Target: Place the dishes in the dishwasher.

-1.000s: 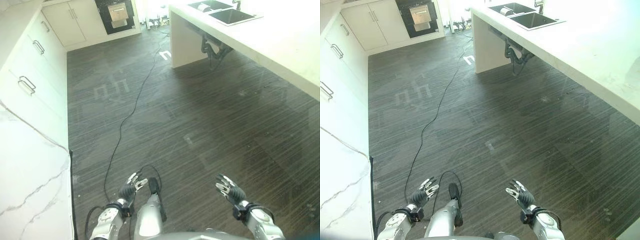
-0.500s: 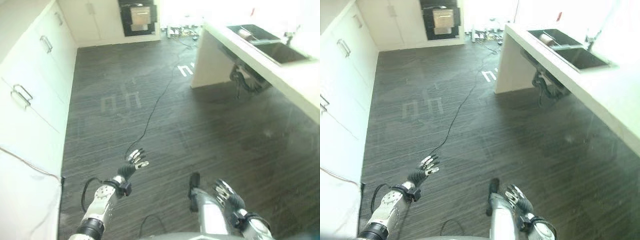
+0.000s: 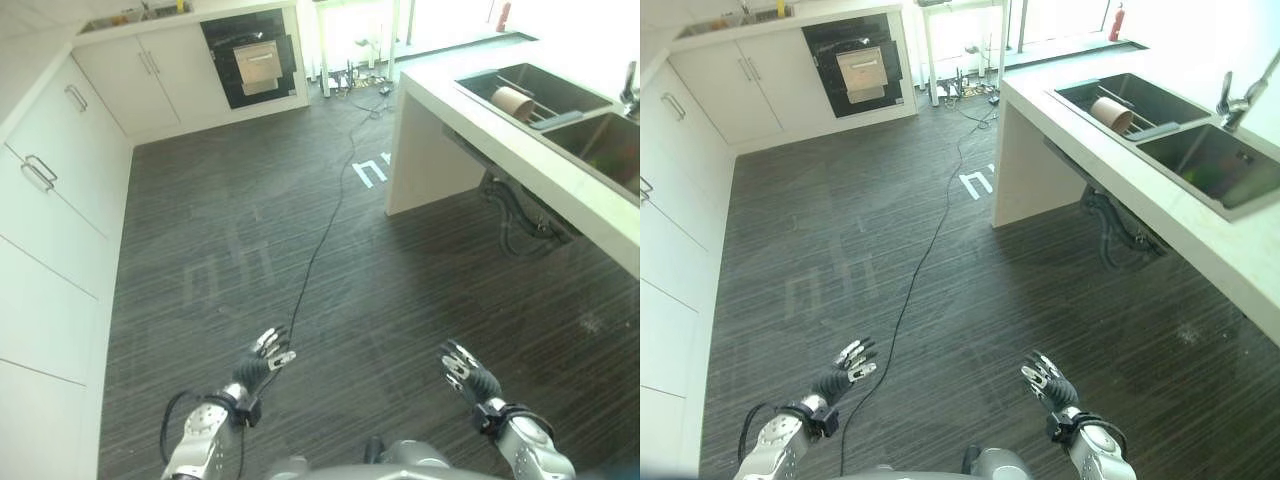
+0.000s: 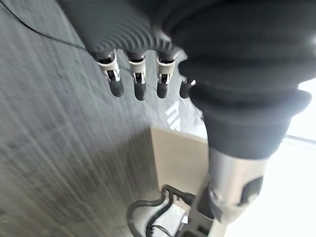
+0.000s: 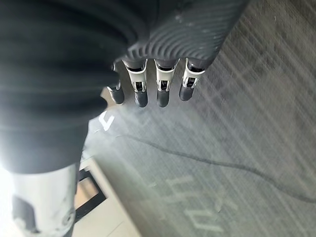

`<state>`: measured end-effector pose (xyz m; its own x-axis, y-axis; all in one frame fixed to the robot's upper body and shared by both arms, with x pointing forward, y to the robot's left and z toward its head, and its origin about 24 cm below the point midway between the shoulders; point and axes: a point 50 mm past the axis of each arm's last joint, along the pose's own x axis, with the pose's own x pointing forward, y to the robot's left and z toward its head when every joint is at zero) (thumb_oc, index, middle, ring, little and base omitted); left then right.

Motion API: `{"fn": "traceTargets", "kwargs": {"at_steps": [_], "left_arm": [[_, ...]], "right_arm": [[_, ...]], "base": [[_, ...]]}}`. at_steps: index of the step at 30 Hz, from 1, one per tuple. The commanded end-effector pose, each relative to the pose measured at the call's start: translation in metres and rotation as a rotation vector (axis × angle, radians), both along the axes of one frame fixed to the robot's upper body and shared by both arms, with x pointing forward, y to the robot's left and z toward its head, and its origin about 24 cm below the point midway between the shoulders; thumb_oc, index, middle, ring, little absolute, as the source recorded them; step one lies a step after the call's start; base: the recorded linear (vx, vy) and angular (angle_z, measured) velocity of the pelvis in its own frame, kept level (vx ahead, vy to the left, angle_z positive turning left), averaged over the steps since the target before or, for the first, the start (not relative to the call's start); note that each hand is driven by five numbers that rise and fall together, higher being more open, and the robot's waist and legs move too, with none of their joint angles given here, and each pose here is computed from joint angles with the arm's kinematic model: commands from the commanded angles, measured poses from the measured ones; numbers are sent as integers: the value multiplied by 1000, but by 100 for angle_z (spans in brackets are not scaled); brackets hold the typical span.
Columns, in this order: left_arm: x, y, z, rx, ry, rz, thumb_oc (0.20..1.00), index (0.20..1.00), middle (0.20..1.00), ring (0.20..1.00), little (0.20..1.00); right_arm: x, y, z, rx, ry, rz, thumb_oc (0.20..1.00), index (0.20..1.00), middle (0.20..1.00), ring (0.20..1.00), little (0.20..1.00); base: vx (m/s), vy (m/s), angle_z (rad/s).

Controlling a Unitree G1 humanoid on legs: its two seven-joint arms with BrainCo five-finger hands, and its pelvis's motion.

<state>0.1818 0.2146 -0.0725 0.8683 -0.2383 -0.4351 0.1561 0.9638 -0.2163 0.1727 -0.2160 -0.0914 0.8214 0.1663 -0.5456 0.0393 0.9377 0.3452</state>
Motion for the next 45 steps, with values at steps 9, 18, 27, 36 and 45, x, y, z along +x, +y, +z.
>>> {"fn": "traceTargets", "kwargs": {"at_steps": [9, 18, 27, 36, 45], "left_arm": [[2, 5, 13, 16, -91, -21, 1000, 1000, 1000, 1000, 1000], [10, 12, 19, 77, -75, -20, 1000, 1000, 1000, 1000, 1000], [1, 15, 19, 58, -80, 45, 1000, 1000, 1000, 1000, 1000], [2, 3, 20, 42, -93, 38, 1000, 1000, 1000, 1000, 1000], [-9, 2, 21, 10, -123, 38, 1000, 1000, 1000, 1000, 1000]], "right_arm": [[11, 3, 15, 30, -100, 21, 1000, 1000, 1000, 1000, 1000], [3, 24, 10, 72, -116, 47, 1000, 1000, 1000, 1000, 1000], [22, 32, 32, 97, -221, 113, 1000, 1000, 1000, 1000, 1000], [26, 27, 37, 72, -235, 148, 1000, 1000, 1000, 1000, 1000], [21, 24, 32, 52, -203, 128, 1000, 1000, 1000, 1000, 1000]], "base": [[374, 241, -96], [220, 237, -19], [248, -232, -24], [205, -253, -25], [316, 138, -64]]}}
